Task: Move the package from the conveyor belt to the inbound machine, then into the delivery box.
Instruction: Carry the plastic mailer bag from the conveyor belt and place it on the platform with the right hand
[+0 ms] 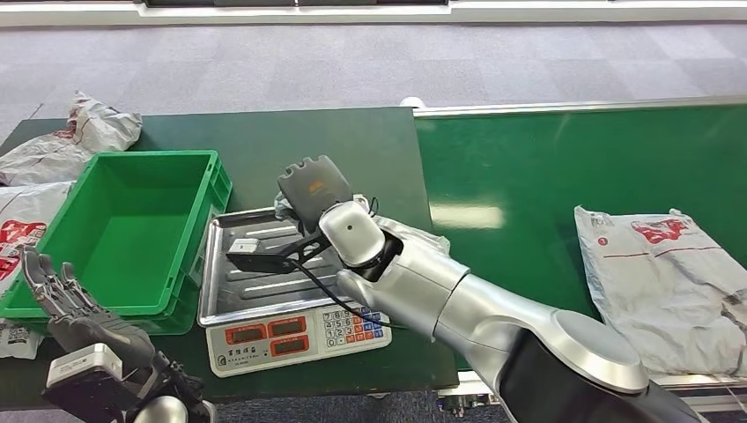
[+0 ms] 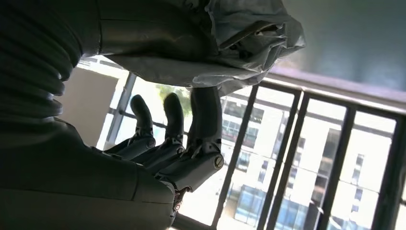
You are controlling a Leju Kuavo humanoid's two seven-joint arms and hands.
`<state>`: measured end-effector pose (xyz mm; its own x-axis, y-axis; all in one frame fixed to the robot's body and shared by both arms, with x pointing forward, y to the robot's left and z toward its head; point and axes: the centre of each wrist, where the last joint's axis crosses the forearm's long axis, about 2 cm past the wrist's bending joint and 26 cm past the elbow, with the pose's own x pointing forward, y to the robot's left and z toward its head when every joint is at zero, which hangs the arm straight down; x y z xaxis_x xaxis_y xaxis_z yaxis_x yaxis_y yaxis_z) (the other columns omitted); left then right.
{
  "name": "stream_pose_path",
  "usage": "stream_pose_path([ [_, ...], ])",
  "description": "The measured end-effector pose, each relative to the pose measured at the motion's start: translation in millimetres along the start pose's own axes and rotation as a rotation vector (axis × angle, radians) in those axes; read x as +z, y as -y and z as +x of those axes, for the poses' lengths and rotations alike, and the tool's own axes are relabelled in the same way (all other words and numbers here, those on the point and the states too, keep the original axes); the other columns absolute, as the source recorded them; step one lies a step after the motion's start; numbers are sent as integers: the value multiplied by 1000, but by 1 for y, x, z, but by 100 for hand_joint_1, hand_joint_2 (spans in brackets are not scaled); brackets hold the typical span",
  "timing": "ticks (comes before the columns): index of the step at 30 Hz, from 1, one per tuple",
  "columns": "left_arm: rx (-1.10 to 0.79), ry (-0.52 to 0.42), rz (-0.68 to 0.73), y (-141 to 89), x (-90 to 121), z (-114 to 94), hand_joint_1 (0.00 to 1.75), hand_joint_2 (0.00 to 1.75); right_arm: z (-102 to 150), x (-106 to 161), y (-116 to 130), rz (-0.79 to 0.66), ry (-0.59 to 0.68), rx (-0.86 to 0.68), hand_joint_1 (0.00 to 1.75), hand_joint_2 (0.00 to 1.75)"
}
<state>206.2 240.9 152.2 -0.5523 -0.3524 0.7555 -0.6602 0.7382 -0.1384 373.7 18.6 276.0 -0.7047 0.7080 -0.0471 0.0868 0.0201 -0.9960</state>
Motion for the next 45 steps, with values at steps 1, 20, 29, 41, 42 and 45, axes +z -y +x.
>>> stream_pose_path([
  [1, -5, 2, -2, 0, 0, 0, 0, 0, -3, 1, -6, 23, -10, -3, 0, 175],
  [20, -8, -11, 4, -1, 2, -2, 0, 0, -30, 11, -43, 172, -48, 29, 0, 0],
  [29, -10, -11, 8, -2, 1, -2, 0, 0, -39, 14, -51, 230, -146, 2, 0, 175],
  [41, -41, 5, 3, -5, 1, -3, 0, 0, -45, 27, -79, 500, -335, -18, 175, 175],
  [42, -41, 5, 3, -5, 1, -3, 0, 0, -45, 28, -80, 503, -337, -18, 175, 175],
  [45, -43, 6, 4, -6, 0, -3, 0, 0, -46, 29, -82, 509, -342, -20, 175, 175],
])
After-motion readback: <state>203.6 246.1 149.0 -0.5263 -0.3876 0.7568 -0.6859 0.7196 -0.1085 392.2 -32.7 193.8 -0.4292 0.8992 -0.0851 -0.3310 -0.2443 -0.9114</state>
